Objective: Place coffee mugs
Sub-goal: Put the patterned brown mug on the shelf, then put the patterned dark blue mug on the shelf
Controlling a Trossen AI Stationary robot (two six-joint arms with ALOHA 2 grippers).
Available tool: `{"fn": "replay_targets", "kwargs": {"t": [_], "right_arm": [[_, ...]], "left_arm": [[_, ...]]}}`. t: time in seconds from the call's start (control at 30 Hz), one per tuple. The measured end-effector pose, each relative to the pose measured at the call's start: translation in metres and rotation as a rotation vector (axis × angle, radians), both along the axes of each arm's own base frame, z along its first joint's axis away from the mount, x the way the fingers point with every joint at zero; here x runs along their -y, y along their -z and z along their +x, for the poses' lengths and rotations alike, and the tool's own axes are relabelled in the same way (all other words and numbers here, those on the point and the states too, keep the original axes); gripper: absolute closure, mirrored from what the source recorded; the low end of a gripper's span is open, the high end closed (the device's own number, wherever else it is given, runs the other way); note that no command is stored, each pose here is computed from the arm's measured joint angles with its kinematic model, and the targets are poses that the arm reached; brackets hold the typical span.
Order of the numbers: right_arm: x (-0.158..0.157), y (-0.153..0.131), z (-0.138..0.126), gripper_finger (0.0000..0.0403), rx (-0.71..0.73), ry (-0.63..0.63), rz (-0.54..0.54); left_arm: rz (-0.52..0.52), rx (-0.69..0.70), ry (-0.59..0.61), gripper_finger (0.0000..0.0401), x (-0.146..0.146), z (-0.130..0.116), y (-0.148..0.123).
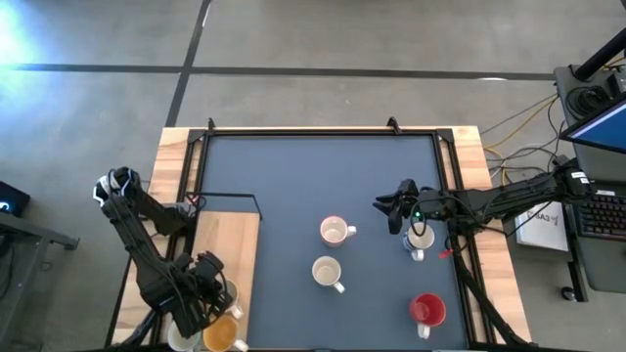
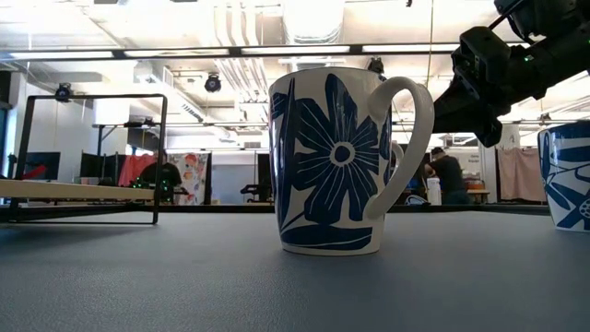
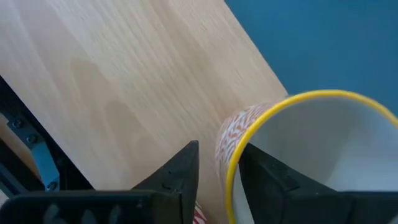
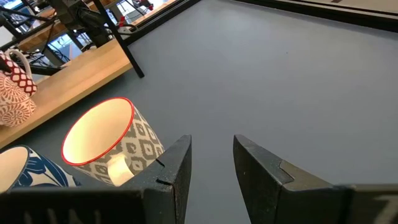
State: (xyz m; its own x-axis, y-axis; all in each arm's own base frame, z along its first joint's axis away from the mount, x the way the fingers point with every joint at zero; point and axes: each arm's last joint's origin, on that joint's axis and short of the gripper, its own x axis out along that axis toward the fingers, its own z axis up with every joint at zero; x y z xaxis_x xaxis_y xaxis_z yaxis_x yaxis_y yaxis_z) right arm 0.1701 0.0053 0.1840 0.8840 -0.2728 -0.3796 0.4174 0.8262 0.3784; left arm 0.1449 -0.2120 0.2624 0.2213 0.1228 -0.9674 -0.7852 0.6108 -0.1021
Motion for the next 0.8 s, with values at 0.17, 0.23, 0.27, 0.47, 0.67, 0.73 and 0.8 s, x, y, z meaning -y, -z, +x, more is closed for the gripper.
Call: {"fn": "replay_targets", "kwargs": {"t": [0.17, 0.23, 0.27, 0.47, 0.67, 0.73, 0.8], "right_arm": [[0.0, 0.0, 0.0, 0.0296, 0.0, 0.0, 0.0], [0.0, 0.0, 0.0, 0.0296, 0.0, 0.0, 0.0], [0.0, 0.0, 0.0, 0.0296, 0.0, 0.0, 0.0], [0.0, 0.0, 0.0, 0.0296, 0.0, 0.0, 0.0], [0.0, 0.0, 0.0, 0.0296, 0.0, 0.0, 0.0], [0.0, 0.0, 0.0, 0.0296, 0.0, 0.0, 0.0], [0.0, 0.0, 0.0, 0.0296, 0.0, 0.0, 0.0]], "left_arm": [[-0.017, 0.021, -0.023, 0.0289, -0.007, 0.004, -0.006], [-0.024, 0.026, -0.022, 0.0283, -0.011, 0.006, -0.009], [-0.028, 0.031, -0.02, 0.0281, -0.013, 0.007, -0.011], [-0.035, 0.046, -0.002, 0.0278, -0.028, 0.018, -0.028], [-0.03, 0.057, 0.012, 0.0278, -0.042, 0.033, -0.042], [-0.029, 0.063, 0.02, 0.0278, -0.047, 0.039, -0.046], [-0.022, 0.073, 0.041, 0.0278, -0.052, 0.046, -0.049]]}}
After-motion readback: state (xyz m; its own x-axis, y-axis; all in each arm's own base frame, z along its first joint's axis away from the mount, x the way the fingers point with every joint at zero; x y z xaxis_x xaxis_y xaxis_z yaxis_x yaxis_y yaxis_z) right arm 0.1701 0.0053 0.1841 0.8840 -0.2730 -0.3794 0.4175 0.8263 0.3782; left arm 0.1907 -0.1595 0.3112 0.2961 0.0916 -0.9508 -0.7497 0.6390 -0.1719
